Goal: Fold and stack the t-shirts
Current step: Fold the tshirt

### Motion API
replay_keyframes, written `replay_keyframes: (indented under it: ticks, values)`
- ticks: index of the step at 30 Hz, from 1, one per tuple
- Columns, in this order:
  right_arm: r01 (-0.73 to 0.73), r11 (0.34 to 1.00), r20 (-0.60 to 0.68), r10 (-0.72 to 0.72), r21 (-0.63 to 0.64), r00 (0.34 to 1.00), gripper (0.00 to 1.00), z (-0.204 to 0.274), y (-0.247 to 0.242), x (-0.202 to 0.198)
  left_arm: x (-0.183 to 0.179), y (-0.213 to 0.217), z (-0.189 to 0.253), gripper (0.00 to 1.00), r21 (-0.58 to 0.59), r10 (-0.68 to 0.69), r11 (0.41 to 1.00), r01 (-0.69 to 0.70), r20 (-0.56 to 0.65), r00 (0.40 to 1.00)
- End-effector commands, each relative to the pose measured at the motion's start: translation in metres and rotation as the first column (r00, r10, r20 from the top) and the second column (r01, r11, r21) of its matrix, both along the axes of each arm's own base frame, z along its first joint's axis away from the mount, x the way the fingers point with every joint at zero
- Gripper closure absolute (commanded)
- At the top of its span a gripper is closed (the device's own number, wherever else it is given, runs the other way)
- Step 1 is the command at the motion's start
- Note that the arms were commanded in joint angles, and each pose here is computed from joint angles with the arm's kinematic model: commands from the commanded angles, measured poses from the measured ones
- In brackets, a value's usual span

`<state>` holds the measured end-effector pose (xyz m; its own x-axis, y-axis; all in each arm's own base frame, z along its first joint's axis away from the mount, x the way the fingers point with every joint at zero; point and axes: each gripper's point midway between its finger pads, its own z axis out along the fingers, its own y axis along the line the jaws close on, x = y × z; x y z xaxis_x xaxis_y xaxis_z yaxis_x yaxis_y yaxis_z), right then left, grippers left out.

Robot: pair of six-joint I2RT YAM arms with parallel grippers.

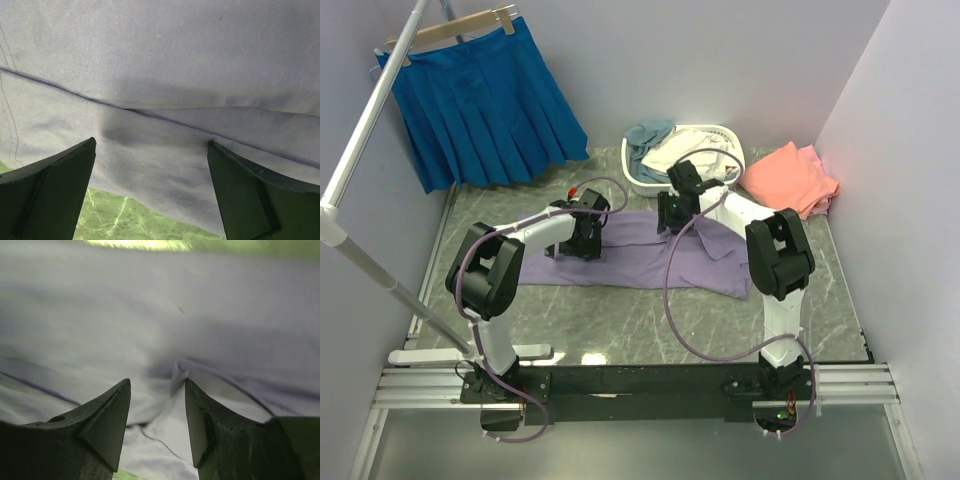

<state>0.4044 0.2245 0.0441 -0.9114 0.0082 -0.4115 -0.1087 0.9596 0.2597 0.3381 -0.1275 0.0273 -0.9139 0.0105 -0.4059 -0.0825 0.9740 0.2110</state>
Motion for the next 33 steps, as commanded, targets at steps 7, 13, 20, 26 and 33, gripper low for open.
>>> replay_keyframes:
  ticks: [7, 13, 20, 26, 33]
  values:
    - [0.106, 0.993, 0.124, -0.098, -0.061, 0.988, 0.4, 0.039, -0.029, 0.022, -0.023, 0.0, -0.029, 0.01, 0.031, -0.017, 0.999, 0.02, -0.11, 0.994]
    - [0.16, 0.985, 0.062, -0.157, -0.059, 0.986, 0.38, 0.033, -0.065, -0.029, -0.022, -0.004, -0.031, 0.01, 0.018, -0.027, 0.999, 0.03, -0.112, 0.993]
    - [0.164, 0.986, -0.01, -0.165, -0.026, 0.986, 0.38, -0.001, -0.067, -0.06, -0.024, -0.009, -0.032, 0.01, 0.011, -0.043, 0.999, 0.045, -0.114, 0.993]
    - [0.177, 0.983, -0.017, -0.178, -0.051, 0.984, 0.38, -0.012, -0.069, -0.049, -0.025, -0.009, -0.031, 0.01, 0.02, -0.045, 0.999, 0.048, -0.114, 0.992]
    - [0.257, 0.951, 0.019, -0.258, -0.173, 0.966, 0.38, -0.019, -0.095, -0.035, -0.026, -0.006, -0.033, 0.01, 0.034, -0.041, 0.998, 0.045, -0.122, 0.992]
